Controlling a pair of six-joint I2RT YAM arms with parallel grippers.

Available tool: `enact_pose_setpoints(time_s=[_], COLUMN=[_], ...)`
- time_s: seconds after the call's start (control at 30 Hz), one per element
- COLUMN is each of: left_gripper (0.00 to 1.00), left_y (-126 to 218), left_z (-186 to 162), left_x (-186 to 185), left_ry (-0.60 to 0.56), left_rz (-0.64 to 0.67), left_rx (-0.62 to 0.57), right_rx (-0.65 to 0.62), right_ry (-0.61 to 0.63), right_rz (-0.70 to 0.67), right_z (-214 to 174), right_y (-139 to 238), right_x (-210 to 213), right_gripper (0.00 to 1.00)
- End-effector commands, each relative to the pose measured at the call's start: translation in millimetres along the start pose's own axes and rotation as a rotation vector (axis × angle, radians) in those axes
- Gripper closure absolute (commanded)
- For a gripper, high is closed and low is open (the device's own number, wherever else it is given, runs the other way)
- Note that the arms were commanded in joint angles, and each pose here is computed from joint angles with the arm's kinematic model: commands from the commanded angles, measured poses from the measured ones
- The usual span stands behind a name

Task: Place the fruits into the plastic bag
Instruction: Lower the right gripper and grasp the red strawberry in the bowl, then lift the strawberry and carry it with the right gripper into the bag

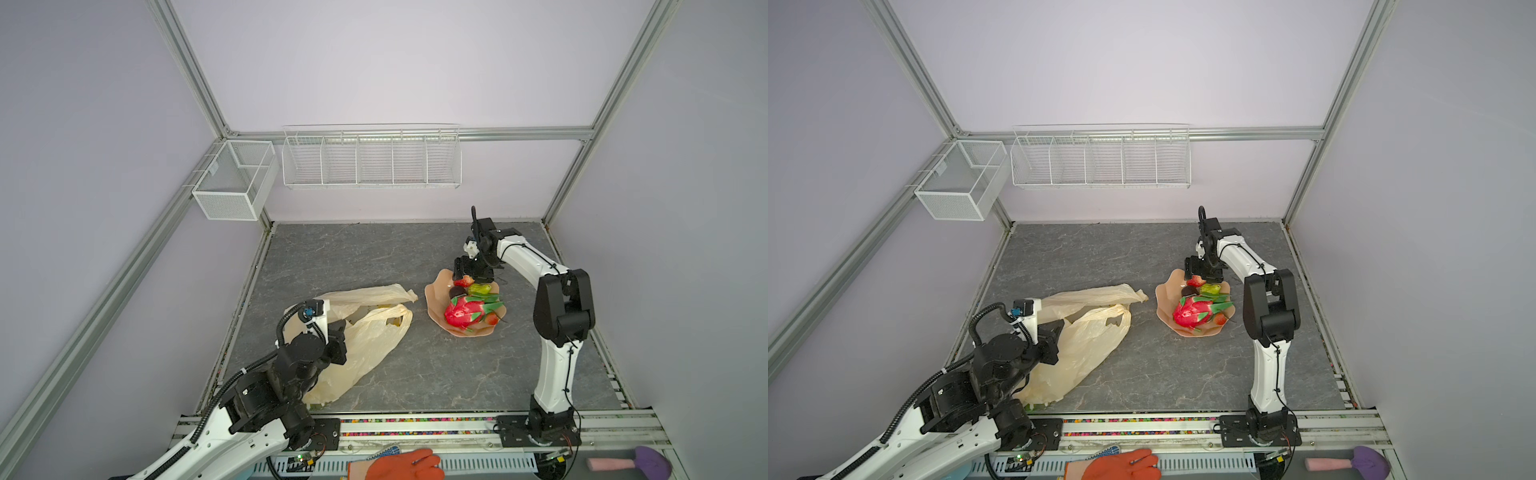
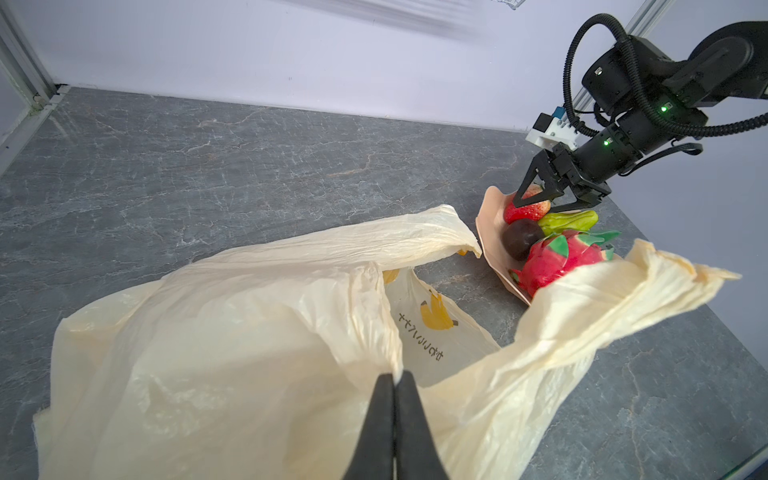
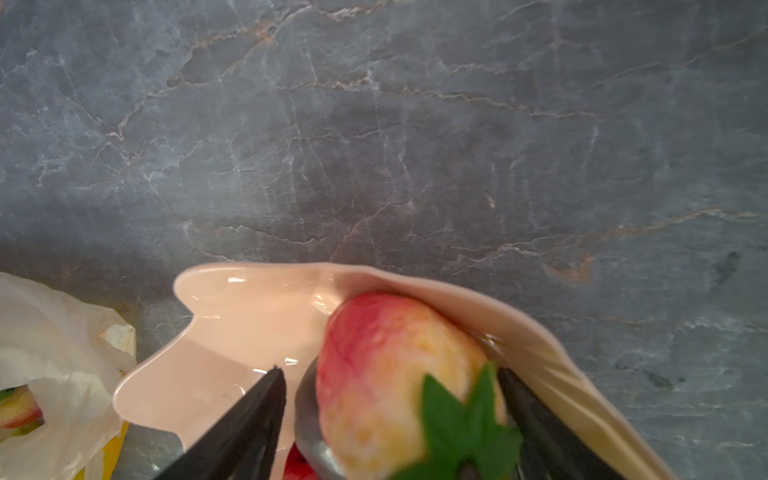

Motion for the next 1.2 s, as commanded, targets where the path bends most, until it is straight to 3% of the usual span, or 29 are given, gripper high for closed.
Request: enact_pose_setpoints(time_s=[0.0,0.43,0.73,0.83,1.17], left_gripper=[1.0,1.0,1.0,1.0,1.0], left_y=[-0.1,1.1,0.6,0.5,0.7], left_z=[-0.2,0.2,0.0,-0.1,-0.2], left_x=[0.5,0.8,0.2,0.2,-0.9], left_ry=[0.004,0.006,0.003,0.002,0.002], left_rz=[0.004,0.004,0.003,0.005,-0.003], left_rx=[0.002,0.002,0.006,0.008,0.009], right_rx=[0.015,0.038,0.012,0.0,-0.152], right_ry=[0.029,0.042,0.078,0.087,0.117], right_rz=[-0.023,-0.083,-0.077,-0.067,-0.061], right_z=[-4.6,-0.3,3.5,3.8,12.8], right_y=[4.5,-7.7,1.4,7.5,66.7], right_x=[0.3,-7.9,-4.2,-1.7,10.8], right_gripper=[0.19,0.24,0.41,0.48,0.54])
Point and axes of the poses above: each gripper's point midway between its finger pads, its own y axis back along the fingers, its own x axis along the line the jaws close on, z = x × y, the point moved 2 cm from there along y, back along the fingers, and after that the axes turned 5 degrees about y, right-handed, at the moved point
